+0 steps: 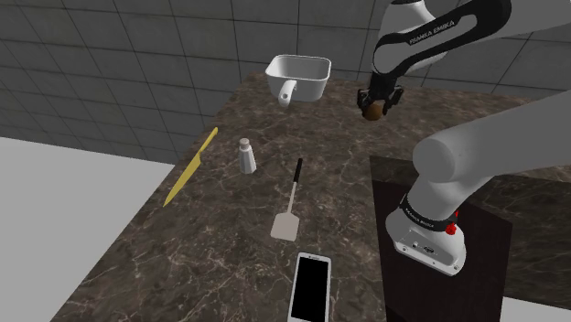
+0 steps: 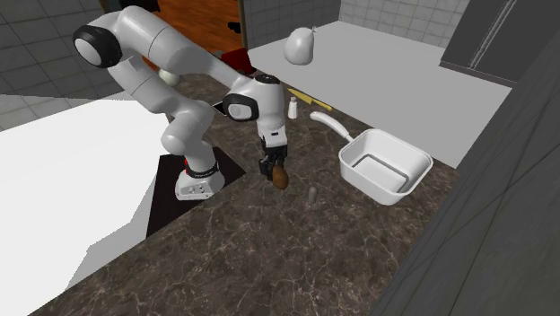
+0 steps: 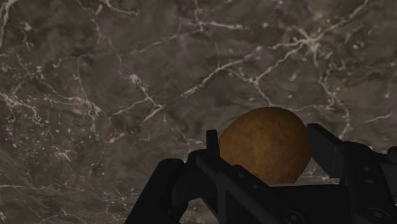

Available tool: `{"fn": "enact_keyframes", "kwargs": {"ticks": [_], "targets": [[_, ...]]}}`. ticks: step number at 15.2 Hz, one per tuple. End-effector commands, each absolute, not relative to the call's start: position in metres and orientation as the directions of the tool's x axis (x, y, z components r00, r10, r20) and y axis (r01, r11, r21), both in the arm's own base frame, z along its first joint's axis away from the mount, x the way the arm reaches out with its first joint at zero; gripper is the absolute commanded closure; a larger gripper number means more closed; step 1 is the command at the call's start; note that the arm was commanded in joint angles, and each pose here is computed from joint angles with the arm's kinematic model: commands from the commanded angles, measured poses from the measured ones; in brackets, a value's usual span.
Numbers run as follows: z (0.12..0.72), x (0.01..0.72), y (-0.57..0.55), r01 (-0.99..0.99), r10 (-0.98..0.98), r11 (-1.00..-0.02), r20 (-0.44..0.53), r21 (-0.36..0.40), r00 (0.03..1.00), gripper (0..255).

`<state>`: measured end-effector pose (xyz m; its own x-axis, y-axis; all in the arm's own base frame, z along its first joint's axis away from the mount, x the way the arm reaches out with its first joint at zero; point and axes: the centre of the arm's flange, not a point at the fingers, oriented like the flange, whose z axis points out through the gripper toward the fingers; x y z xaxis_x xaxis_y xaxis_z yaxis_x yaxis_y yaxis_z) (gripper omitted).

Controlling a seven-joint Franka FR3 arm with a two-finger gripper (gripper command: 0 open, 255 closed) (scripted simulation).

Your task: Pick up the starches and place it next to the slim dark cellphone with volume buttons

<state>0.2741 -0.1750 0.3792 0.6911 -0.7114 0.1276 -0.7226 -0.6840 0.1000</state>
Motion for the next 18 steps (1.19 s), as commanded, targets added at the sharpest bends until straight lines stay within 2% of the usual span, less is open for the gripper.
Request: {"fn": "enact_keyframes", "kwargs": {"ticks": [1,15,18], "targets": [[0.39,0.273,-0.174,-0.723,-0.711,-0.684,0.127,0.1,0.691,255],[0.464,0.273,-0.174,-0.723,-0.711,-0.684,0.127,0.1,0.691,255],[0.464,0.259,-0.137,-0.723,-0.711,-0.684,0.127,0.1,0.691,255]]}}
